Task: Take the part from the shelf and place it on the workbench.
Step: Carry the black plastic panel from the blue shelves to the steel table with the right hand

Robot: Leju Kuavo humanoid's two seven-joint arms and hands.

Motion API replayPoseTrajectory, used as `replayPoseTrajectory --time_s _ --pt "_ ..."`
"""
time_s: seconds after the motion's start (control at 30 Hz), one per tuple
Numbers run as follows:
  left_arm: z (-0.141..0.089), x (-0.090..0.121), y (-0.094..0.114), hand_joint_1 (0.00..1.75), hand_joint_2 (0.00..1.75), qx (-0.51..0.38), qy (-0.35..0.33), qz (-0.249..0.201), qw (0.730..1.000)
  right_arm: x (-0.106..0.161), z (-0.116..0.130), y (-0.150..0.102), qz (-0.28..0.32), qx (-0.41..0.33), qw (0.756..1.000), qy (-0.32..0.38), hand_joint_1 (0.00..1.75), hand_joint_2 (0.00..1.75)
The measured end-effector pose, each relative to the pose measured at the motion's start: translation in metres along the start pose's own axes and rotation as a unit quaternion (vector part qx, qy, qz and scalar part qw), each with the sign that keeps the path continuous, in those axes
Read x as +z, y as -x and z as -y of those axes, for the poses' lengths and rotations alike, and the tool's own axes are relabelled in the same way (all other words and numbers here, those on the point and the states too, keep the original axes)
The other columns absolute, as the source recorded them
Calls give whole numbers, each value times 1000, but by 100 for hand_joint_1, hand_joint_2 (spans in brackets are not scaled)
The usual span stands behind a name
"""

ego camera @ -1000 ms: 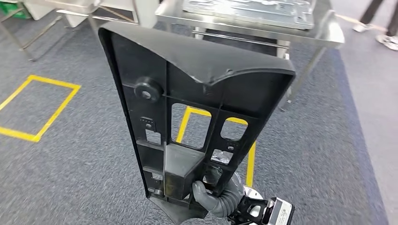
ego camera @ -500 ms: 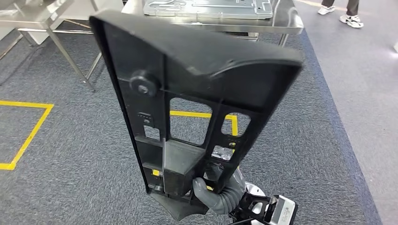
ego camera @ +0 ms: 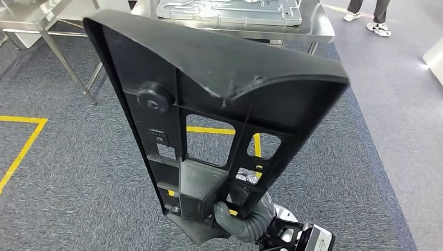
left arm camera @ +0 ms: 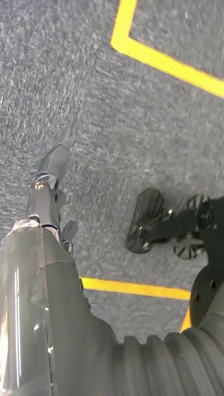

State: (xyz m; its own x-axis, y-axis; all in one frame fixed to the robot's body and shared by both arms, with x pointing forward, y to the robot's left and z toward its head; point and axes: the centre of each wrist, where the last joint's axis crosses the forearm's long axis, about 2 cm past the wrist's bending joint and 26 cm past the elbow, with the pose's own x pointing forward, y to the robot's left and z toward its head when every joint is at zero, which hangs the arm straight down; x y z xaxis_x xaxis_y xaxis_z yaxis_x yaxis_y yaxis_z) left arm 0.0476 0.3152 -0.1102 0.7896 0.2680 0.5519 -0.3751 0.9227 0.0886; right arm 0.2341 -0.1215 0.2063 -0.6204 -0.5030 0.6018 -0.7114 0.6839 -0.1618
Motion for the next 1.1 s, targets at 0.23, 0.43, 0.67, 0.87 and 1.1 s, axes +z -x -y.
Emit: replayPoseTrajectory --time_s 0.23,0.43,0.67,0.87,1.1 --pt "-1 0 1 0 175 0 3 2 1000 2 0 -2 1 2 1000 0 171 175" --pt "-1 -1 -1 0 175 -2 5 10 1000 4 0 -5 6 5 1000 3 171 175" --pt "-5 3 6 0 175 -7 1 4 1000 7 -2 -5 5 8 1000 7 171 175" --pt "-6 0 1 0 175 -11 1 11 1000 9 -3 -6 6 12 1000 9 171 175" --pt "-7 -1 0 0 175 -12 1 13 1000 13 -3 -7 7 15 1000 10 171 175"
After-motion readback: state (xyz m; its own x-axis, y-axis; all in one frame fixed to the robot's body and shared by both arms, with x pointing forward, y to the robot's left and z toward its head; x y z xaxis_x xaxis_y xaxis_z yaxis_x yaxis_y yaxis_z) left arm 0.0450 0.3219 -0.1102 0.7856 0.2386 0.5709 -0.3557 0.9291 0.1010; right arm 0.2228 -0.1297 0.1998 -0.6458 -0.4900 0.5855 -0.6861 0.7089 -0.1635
